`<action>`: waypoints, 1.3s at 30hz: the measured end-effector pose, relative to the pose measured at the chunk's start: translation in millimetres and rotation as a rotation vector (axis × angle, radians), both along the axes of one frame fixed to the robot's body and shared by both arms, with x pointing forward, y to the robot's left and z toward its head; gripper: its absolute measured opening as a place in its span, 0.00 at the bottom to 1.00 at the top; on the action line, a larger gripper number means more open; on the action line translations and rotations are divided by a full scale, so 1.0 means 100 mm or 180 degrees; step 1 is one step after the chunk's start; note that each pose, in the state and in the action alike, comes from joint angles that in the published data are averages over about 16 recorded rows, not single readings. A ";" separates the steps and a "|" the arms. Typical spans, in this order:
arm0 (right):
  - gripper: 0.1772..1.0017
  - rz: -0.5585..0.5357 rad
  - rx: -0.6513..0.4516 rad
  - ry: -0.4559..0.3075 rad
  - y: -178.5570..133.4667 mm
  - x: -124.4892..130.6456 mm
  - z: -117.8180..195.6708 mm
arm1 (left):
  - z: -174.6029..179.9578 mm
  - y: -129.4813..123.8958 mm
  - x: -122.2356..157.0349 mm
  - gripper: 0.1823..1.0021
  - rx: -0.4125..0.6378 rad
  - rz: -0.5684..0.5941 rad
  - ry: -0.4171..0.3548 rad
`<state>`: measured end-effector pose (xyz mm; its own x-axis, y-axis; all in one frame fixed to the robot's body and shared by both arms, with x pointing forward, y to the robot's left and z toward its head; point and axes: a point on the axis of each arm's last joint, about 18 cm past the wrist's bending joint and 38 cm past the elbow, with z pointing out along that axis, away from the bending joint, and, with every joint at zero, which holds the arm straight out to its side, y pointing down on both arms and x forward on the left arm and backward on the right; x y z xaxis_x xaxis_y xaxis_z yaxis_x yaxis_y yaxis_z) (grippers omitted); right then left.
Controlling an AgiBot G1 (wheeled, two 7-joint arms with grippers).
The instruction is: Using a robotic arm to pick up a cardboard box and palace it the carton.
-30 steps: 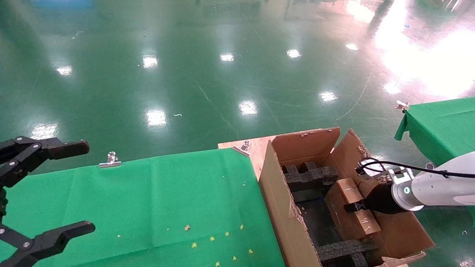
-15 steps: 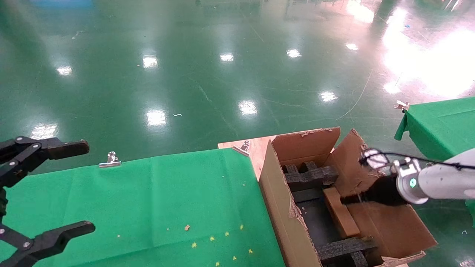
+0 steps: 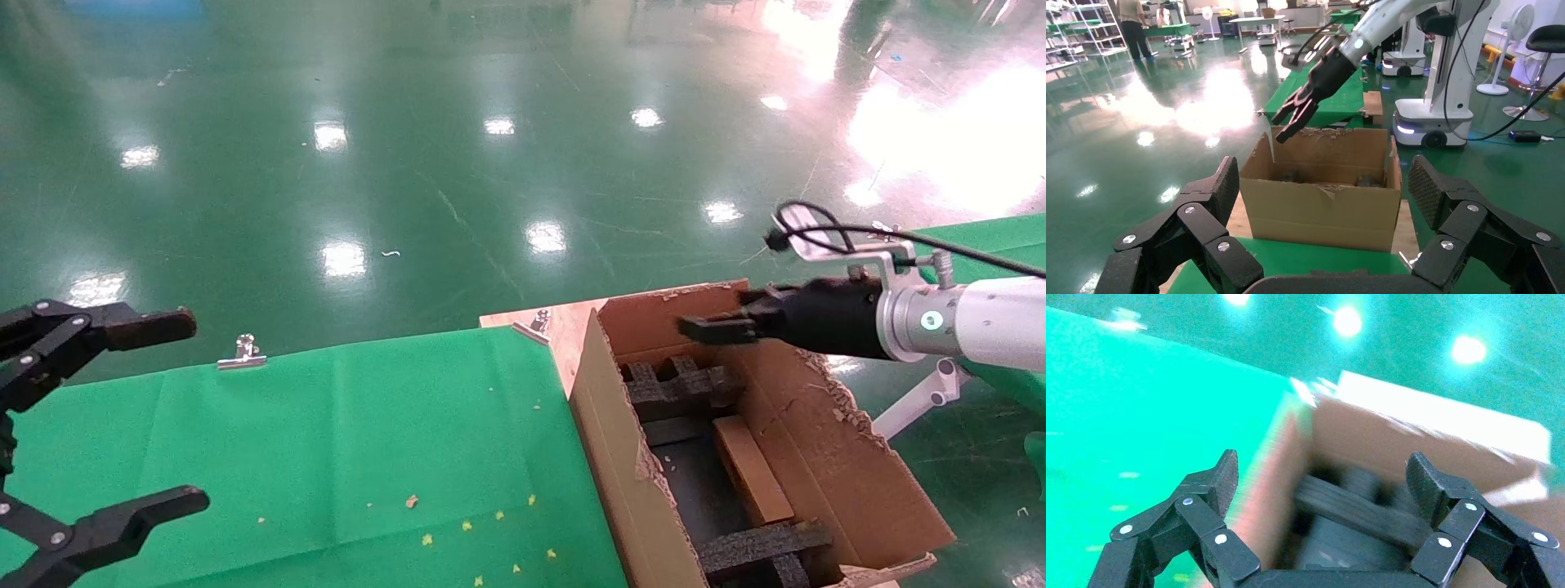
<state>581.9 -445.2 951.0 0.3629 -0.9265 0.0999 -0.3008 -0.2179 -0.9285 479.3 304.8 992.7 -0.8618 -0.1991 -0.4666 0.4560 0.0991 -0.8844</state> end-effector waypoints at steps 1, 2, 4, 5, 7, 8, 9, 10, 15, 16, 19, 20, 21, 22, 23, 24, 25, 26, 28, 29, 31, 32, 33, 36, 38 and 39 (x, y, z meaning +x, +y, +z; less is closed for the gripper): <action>0.97 0.0100 0.0010 -0.0036 0.07 -0.05 0.03 | 0.00 0.00 0.00 1.00 0.0000 0.0000 0.0000; 0.98 0.0198 0.0024 -0.0065 0.13 -0.10 0.06 | 0.00 0.00 0.00 1.00 0.0000 0.0000 0.0000; 0.99 0.0379 0.0053 -0.0105 0.24 -0.19 0.11 | 0.00 0.00 0.00 1.00 -0.0001 0.0001 0.0000; 0.99 0.0459 0.0064 -0.0120 0.29 -0.23 0.12 | 0.00 0.00 0.00 1.00 -0.0001 0.0001 0.0000; 1.00 0.0599 0.0079 -0.0141 0.37 -0.29 0.15 | 0.00 0.00 0.00 1.00 -0.0001 0.0001 0.0000; 1.00 0.0656 0.0085 -0.0147 0.40 -0.32 0.16 | 0.00 0.00 0.00 1.00 -0.0001 0.0001 0.0000; 1.00 0.0708 0.0090 -0.0151 0.42 -0.34 0.17 | 0.00 0.00 0.00 1.00 -0.0001 0.0001 0.0000; 1.00 0.0743 0.0093 -0.0152 0.44 -0.36 0.18 | 0.00 0.00 0.00 1.00 -0.0001 0.0001 0.0000; 1.00 0.0866 0.0120 -0.0155 0.50 -0.40 0.20 | 0.00 0.00 0.00 1.00 -0.0002 0.0002 0.0000; 1.00 0.0894 0.0123 -0.0156 0.52 -0.41 0.21 | 0.00 0.00 0.00 1.00 -0.0002 0.0002 0.0000; 1.00 0.0930 0.0113 -0.0159 0.54 -0.40 0.21 | 0.00 0.00 0.00 1.00 -0.0002 0.0002 0.0000; 1.00 0.0947 0.0105 -0.0164 0.56 -0.40 0.22 | 0.00 0.00 0.00 1.00 -0.0002 0.0001 0.0000; 1.00 0.0968 0.0096 -0.0170 0.57 -0.40 0.22 | 0.00 0.00 0.00 1.00 -0.0002 0.0001 0.0000; 1.00 0.0994 0.0087 -0.0176 0.59 -0.39 0.23 | 0.00 0.00 0.00 1.00 -0.0002 0.0001 0.0000; 1.00 0.1024 0.0077 -0.0183 0.61 -0.39 0.23 | 0.00 0.00 0.00 1.00 -0.0002 0.0001 0.0000; 1.00 0.1057 0.0068 -0.0191 0.63 -0.39 0.24 | 0.00 0.00 0.00 1.00 -0.0002 0.0001 0.0000; 1.00 0.1093 0.0059 -0.0200 0.65 -0.39 0.25 | 0.00 0.00 0.00 1.00 -0.0002 0.0001 0.0000; 1.00 0.1143 0.0053 -0.0211 0.68 -0.40 0.26 | 0.00 0.00 0.00 1.00 -0.0002 0.0001 0.0000; 1.00 0.1234 0.0035 -0.0235 0.74 -0.40 0.28 | 0.00 0.00 0.00 1.00 -0.0002 0.0001 0.0000; 1.00 0.1282 0.0026 -0.0248 0.77 -0.41 0.29 | 0.00 0.00 0.00 1.00 -0.0002 0.0001 0.0000; 1.00 0.1376 0.0009 -0.0274 0.82 -0.41 0.30 | 0.00 0.00 0.00 1.00 -0.0002 0.0001 0.0000; 1.00 0.1422 0.0002 -0.0288 0.85 -0.42 0.31 | 0.00 0.00 0.00 1.00 -0.0002 0.0001 0.0000; 1.00 0.1468 -0.0006 -0.0302 0.88 -0.42 0.32 | 0.00 0.00 0.00 1.00 -0.0002 0.0001 0.0000; 1.00 0.1605 -0.0025 -0.0347 0.95 -0.44 0.35 | 0.00 0.00 0.00 1.00 -0.0002 0.0001 0.0000; 1.00 0.1693 -0.0036 -0.0377 1.00 -0.45 0.36 | 0.00 0.00 0.00 1.00 -0.0002 0.0001 0.0000; 1.00 0.1737 -0.0042 -0.0393 1.03 -0.46 0.37 | 0.00 0.00 0.00 1.00 -0.0002 0.0001 0.0000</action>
